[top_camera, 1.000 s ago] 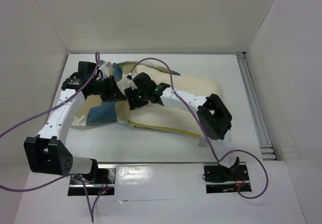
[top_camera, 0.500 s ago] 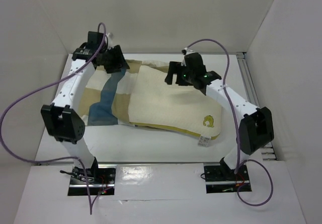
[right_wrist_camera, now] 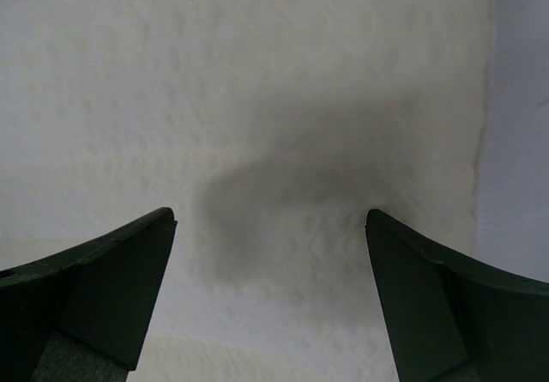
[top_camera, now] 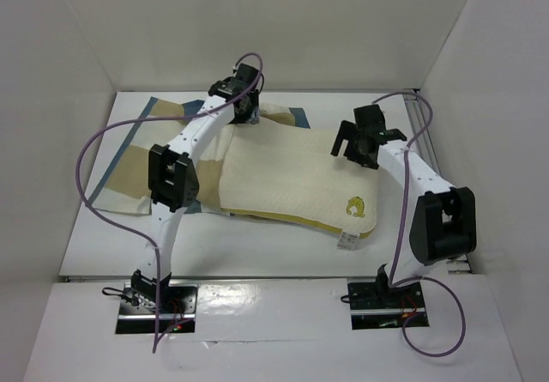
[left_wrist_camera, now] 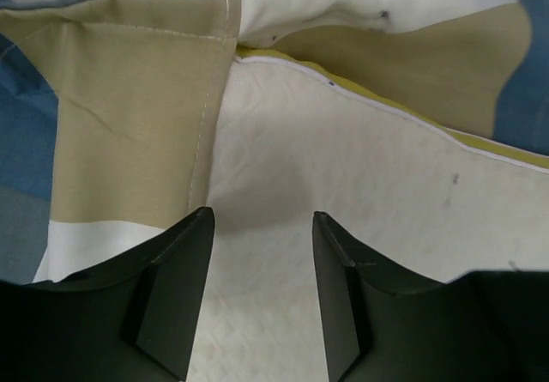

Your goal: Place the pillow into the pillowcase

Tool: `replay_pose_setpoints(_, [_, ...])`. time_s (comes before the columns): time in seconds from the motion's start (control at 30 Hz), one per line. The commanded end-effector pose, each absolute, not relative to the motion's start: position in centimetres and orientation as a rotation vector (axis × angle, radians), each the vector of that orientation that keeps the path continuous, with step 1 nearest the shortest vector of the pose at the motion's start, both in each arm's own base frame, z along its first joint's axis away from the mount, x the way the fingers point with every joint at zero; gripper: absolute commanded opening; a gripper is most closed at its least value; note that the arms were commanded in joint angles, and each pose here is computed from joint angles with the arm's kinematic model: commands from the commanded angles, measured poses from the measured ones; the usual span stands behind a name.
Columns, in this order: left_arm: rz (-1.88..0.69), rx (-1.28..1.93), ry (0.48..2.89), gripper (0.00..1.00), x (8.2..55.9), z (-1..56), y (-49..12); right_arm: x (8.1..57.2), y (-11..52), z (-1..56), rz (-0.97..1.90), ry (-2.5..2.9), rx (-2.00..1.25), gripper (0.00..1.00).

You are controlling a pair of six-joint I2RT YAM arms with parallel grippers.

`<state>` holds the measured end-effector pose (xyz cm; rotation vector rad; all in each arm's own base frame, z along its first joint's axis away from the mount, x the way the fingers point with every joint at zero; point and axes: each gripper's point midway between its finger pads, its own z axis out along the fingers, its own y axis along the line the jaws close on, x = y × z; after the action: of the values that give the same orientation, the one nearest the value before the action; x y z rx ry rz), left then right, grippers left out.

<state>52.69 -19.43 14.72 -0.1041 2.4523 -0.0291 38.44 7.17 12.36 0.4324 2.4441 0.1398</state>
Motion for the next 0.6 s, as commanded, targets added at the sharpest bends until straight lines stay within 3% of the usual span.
replay_pose_setpoints(0.0, [0.188, -0.135, 2.349, 0.59, 54.0, 16.3, -17.1, 37.1, 4.6, 12.9, 0.097, 2.405, 0.537, 1.00])
replay_pose_setpoints(0.23, [0.363, -0.194, 2.325, 0.45, 53.3, 15.1, -14.9, 35.8, 5.8, 10.3, 0.232, 2.446, 0.519, 1.00])
replay_pose_setpoints(0.57, [0.339, -0.129, 2.335, 0.48, 53.1, 14.3, -15.7, 35.2, 6.3, 9.1, 0.261, 2.474, 0.511, 1.00])
